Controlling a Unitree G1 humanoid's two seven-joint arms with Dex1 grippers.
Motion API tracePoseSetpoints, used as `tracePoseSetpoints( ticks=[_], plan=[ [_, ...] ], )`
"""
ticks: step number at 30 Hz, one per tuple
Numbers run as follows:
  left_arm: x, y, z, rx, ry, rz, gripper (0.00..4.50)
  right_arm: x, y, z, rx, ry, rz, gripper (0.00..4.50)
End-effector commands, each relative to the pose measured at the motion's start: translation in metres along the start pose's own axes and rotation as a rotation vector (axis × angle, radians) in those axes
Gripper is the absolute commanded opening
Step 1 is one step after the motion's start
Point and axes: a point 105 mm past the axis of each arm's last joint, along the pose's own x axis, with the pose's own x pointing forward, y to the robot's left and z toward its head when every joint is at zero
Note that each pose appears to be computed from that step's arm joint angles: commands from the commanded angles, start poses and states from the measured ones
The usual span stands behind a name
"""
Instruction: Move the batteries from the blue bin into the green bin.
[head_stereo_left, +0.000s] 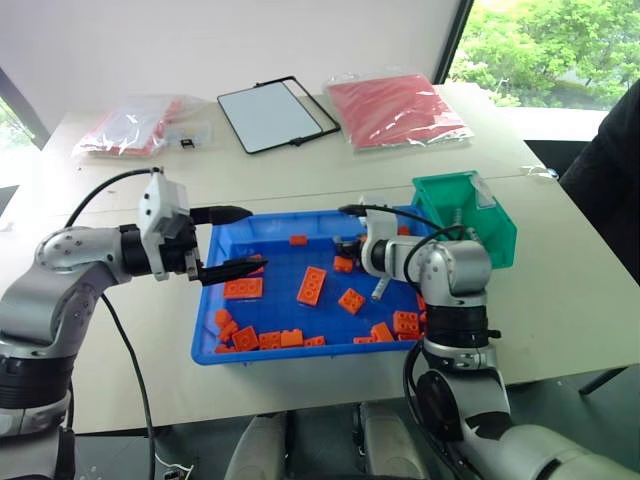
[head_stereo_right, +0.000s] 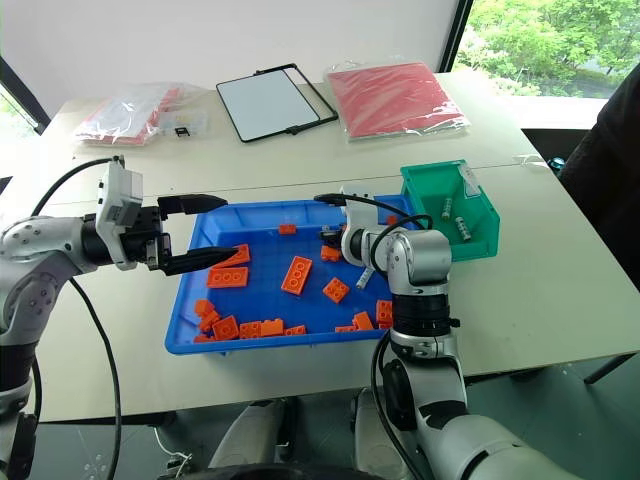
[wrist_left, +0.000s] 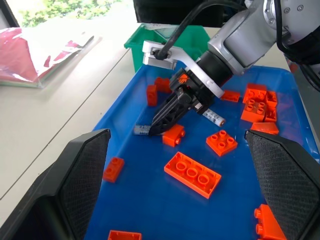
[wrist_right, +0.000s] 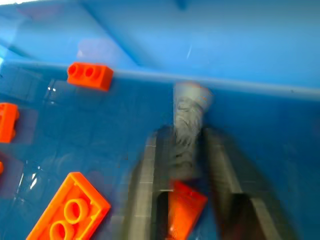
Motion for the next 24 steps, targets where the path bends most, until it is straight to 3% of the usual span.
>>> tracePoseSetpoints(
  ticks=[1,5,9,13,17,21,24],
  plan=[
    [-0.003,0.005,0.015,0.050,-0.037,0.013,4.50,-0.004,0.011,0.003,-0.016,-0.011,0.054,0.10],
    [0.000,0.005,0.015,0.050,-0.038,0.000,4.50,-0.037,0.007,0.039,-0.037,-0.150,0.097,0.10],
    [0.000,0.005,0.014,0.047,-0.038,-0.011,4.50,-0.099,-0.025,0.081,-0.045,-0.335,0.066,0.10],
    [-0.001,0.006,0.011,0.042,-0.035,-0.017,4.50,-0.146,-0.083,0.080,-0.081,-0.355,-0.108,0.10],
    [-0.003,0.010,0.011,0.034,-0.038,-0.012,4.50,-0.158,-0.126,0.064,-0.049,-0.324,-0.232,0.10],
    [-0.004,0.014,0.011,0.033,-0.039,-0.009,4.50,-0.148,-0.131,0.056,0.009,-0.326,-0.202,2.07],
    [-0.005,0.016,0.013,0.037,-0.040,-0.006,4.50,-0.148,-0.136,0.061,-0.091,-0.355,-0.256,3.48]
  ],
)
